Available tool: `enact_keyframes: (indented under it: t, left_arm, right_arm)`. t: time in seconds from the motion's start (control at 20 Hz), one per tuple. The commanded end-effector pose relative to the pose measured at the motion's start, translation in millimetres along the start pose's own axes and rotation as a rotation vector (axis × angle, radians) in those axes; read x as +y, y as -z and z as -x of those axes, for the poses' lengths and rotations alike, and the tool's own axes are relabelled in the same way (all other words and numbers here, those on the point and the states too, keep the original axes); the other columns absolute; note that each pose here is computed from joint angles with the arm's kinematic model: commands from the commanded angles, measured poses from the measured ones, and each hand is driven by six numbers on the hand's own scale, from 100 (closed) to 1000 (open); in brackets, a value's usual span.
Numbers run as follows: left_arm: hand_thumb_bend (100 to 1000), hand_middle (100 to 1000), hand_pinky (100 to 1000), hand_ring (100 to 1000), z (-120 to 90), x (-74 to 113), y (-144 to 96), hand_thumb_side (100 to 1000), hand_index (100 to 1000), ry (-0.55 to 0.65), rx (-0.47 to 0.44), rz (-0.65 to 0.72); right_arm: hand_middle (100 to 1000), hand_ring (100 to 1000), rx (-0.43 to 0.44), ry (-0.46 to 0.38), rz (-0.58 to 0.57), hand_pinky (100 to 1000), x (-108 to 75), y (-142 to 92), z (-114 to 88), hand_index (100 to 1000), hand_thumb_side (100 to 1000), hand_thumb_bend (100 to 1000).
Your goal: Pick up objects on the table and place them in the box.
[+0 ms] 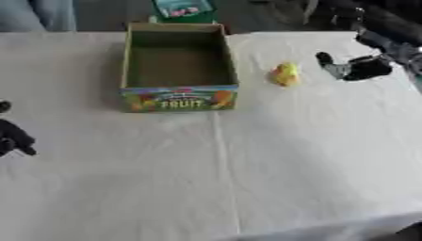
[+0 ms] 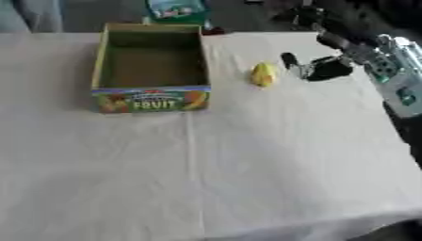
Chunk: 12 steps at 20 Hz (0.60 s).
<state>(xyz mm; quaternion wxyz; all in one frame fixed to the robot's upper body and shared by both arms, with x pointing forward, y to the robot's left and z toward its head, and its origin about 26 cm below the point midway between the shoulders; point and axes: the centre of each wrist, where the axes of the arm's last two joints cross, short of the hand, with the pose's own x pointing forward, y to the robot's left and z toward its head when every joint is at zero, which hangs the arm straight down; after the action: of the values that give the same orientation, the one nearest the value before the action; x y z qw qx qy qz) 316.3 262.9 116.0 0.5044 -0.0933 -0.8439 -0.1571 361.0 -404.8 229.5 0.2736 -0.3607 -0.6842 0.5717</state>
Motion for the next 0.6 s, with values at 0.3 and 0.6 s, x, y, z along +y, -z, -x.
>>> enact_keyframes:
  t: [0.3, 0.6]
  left_arm:
    - [133, 472, 454, 515, -7.4, 3.0, 4.5, 665, 817, 0.021, -0.022, 0.023]
    - [133, 472, 454, 515, -9.0, 1.0, 7.4, 661, 817, 0.019, -0.029, 0.044]
  right_arm:
    - [865, 871, 0.076, -0.045, -0.046, 839, -14.3, 1.2, 26.6, 966, 319, 100]
    - [862, 866, 0.146, -0.03, -0.073, 836, -11.5, 7.4, 48.3, 964, 317, 100]
